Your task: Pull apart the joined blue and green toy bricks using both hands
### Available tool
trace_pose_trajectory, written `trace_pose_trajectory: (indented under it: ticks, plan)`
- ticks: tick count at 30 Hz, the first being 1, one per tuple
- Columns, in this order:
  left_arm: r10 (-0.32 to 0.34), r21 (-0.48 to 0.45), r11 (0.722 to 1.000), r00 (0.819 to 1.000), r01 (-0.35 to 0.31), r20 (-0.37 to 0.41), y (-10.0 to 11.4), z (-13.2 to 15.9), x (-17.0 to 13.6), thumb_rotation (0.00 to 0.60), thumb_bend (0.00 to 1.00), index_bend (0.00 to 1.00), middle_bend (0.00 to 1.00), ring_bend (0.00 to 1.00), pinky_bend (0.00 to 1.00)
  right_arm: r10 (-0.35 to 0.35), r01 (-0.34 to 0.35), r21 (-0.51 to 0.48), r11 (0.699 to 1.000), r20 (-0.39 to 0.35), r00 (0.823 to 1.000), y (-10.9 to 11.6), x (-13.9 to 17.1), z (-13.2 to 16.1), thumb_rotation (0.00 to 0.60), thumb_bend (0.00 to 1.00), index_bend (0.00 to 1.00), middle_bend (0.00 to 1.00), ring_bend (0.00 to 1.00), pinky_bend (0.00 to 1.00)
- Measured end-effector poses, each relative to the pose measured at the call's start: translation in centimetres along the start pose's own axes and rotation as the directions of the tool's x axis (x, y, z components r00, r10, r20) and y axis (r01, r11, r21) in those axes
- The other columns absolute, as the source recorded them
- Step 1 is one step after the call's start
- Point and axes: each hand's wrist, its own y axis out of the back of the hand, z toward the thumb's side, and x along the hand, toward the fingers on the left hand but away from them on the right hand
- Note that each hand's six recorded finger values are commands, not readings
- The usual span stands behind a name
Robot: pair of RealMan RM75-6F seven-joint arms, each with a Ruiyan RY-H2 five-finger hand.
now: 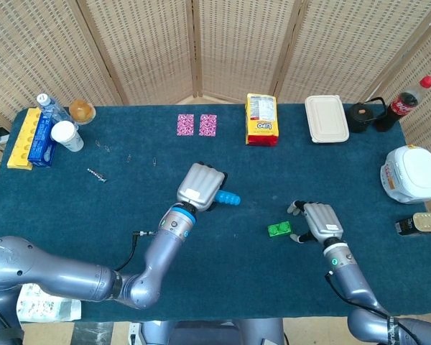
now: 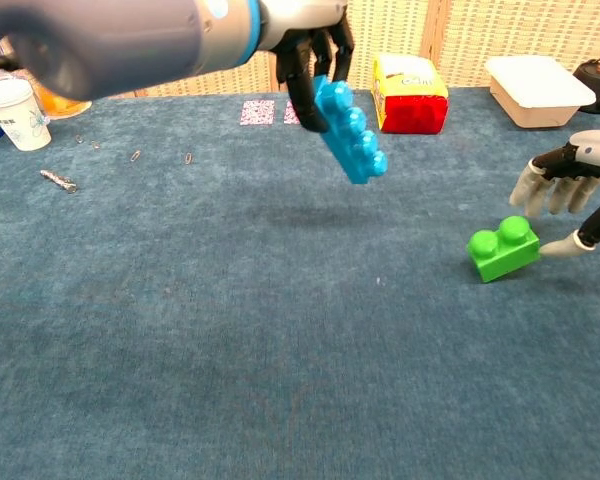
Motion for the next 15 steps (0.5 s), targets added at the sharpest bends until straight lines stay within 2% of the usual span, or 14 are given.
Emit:
trace_pose_trajectory:
  ticks: [7, 10, 11, 13, 15]
  plan:
    - [-0.021, -0.019, 1.0, 1.0, 0.021, 0.0, -1.5, -1.2, -0.8, 0.6, 0.33, 0.79, 0.6, 0.47, 0.41, -0.056, 0.056, -0.001, 0.998, 0.012, 0.998, 1.7, 1.0, -0.2, 0.6, 0.25, 0.24, 0.3, 0.3, 0.28]
    - [-0.038, -0.019, 0.999, 0.999, 0.038, 0.009, -2.3, -1.2, -1.0, 0.6, 0.32, 0.79, 0.6, 0.46, 0.37, -0.088, 0.088, -0.003, 0.996, 0.014, 0.996, 2.7, 1.7, -0.4, 0.6, 0.25, 0.24, 0.3, 0.3, 0.28]
    - [-0.045, -0.018, 0.999, 0.999, 0.046, 0.012, -2.6, -1.2, -1.1, 0.6, 0.3, 0.74, 0.58, 0.43, 0.34, -0.095, 0.095, -0.003, 0.995, 0.013, 0.995, 2.9, 1.9, -0.5, 0.6, 0.25, 0.24, 0.3, 0.3, 0.28]
    - [-0.069, -0.015, 0.997, 0.997, 0.07, 0.023, -3.4, -1.0, -1.2, 0.6, 0.25, 0.56, 0.51, 0.34, 0.27, -0.107, 0.107, -0.003, 0.994, 0.013, 0.994, 3.3, 2.3, -0.6, 0.6, 0.25, 0.24, 0.3, 0.3, 0.28]
    - [-0.088, -0.01, 0.996, 0.995, 0.088, 0.038, -4.1, -0.6, -1.3, 0.6, 0.19, 0.29, 0.37, 0.21, 0.2, -0.117, 0.117, -0.003, 0.993, 0.016, 0.993, 3.7, 2.6, -0.9, 0.6, 0.25, 0.24, 0.3, 0.3, 0.28]
